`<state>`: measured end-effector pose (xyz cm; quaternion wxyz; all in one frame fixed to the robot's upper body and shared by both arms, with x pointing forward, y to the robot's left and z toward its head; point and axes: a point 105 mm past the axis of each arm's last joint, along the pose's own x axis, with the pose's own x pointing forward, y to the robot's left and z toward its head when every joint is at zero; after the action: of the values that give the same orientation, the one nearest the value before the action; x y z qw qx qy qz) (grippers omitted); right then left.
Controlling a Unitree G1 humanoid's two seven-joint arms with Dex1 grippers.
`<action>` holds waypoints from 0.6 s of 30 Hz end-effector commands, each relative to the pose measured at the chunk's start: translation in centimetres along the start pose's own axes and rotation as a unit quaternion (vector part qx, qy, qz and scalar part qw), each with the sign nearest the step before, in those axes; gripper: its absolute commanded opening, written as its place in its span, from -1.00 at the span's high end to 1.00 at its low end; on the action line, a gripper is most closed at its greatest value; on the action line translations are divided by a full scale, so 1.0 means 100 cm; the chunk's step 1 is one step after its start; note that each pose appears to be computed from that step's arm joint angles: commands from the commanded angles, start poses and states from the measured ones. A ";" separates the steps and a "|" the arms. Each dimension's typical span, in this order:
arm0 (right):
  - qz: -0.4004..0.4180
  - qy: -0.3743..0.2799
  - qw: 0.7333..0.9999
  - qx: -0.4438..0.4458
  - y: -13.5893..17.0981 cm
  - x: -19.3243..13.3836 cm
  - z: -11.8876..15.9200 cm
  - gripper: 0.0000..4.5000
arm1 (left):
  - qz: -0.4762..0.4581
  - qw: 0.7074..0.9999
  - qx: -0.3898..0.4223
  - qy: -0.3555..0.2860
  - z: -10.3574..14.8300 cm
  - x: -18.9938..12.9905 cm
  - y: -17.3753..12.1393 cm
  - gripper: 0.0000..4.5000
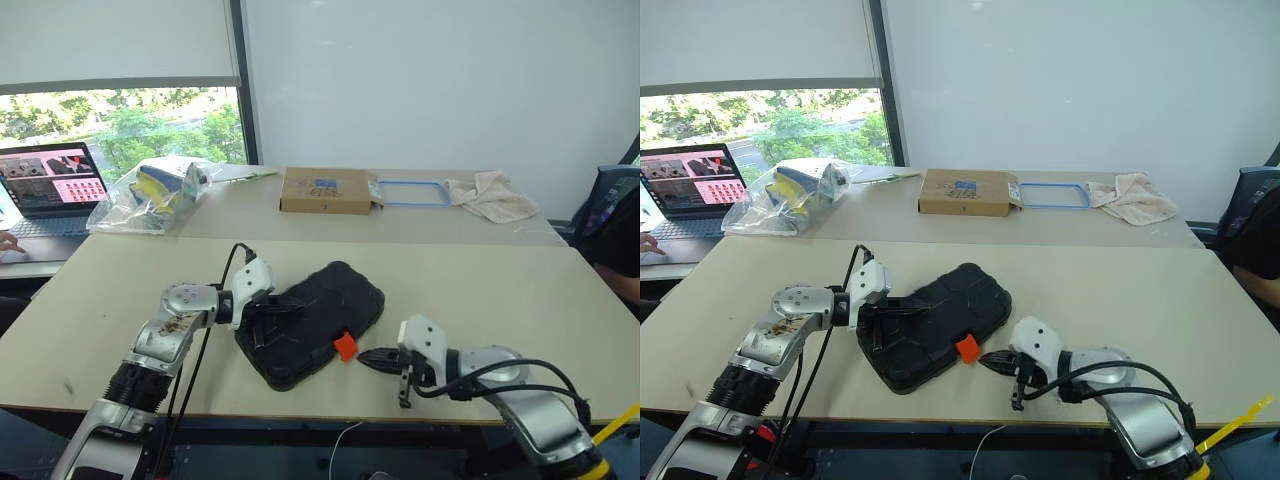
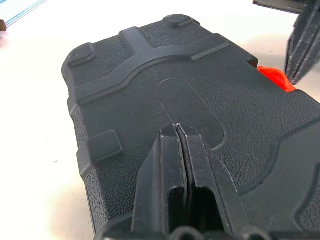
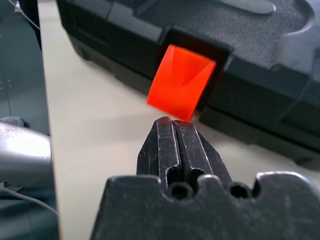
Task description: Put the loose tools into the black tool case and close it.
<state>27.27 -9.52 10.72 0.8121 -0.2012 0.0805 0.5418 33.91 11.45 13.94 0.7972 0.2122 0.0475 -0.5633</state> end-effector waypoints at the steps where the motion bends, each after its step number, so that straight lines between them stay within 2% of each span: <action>1: -0.001 -0.019 1.000 -0.021 -0.004 0.005 0.011 1.00 | -0.002 0.998 -0.031 0.049 -0.028 -0.005 -0.007 0.97; 18: 0.010 -0.055 0.998 -0.033 -0.006 0.029 0.023 1.00 | 0.003 0.998 -0.035 0.055 -0.029 -0.008 -0.008 0.97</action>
<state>28.34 -7.11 9.33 0.8011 -0.1877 0.0813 0.5625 33.69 12.33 13.84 0.8049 0.2153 0.0552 -0.5502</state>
